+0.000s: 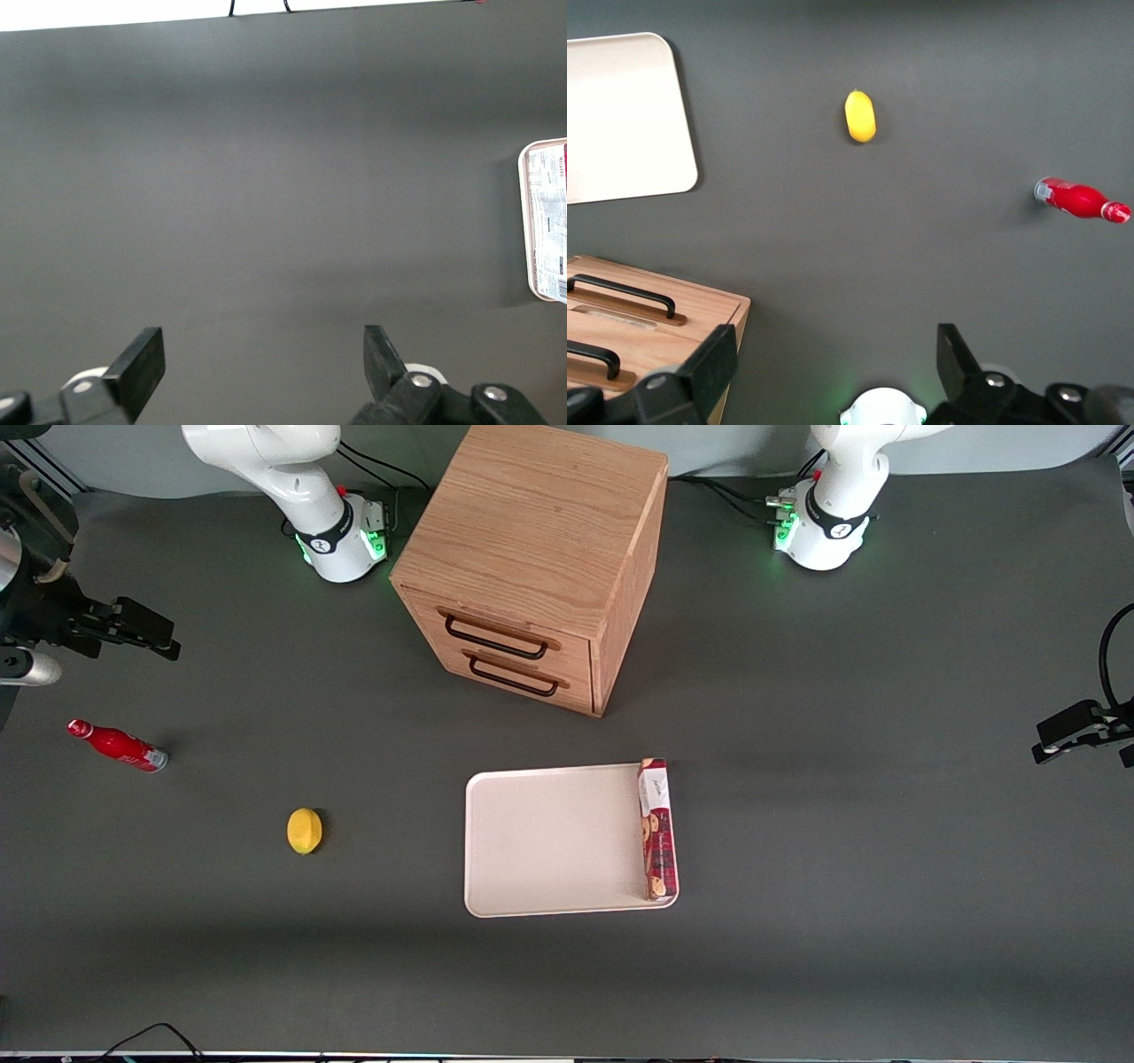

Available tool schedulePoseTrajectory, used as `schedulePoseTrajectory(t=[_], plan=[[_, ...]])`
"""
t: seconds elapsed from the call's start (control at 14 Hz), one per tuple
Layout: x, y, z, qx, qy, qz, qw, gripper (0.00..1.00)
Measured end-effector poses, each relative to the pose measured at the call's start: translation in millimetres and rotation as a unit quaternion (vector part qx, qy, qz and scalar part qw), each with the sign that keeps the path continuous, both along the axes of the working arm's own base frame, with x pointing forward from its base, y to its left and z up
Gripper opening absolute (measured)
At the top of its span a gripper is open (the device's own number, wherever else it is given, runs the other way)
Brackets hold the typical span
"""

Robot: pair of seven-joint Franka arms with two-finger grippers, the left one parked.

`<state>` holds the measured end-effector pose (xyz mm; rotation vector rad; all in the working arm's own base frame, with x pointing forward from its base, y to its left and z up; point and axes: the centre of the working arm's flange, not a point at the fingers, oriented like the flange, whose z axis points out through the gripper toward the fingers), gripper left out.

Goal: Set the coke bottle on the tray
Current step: 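Move the open right gripper toward the red Coca-Cola bottle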

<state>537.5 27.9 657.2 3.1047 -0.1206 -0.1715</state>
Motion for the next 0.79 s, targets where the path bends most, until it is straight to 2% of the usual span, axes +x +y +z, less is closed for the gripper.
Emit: schedulePoseTrajectory(t=[0.29,0.57,0.79], plan=[[-2,-115,-31,0.011,0.032,0.021,0.9992,1.00],[-15,-239,-88,0.008,0.027,0.115,0.9929,1.00],[-3,-279,-139,-0.011,0.019,0.200,0.9796,1.00]])
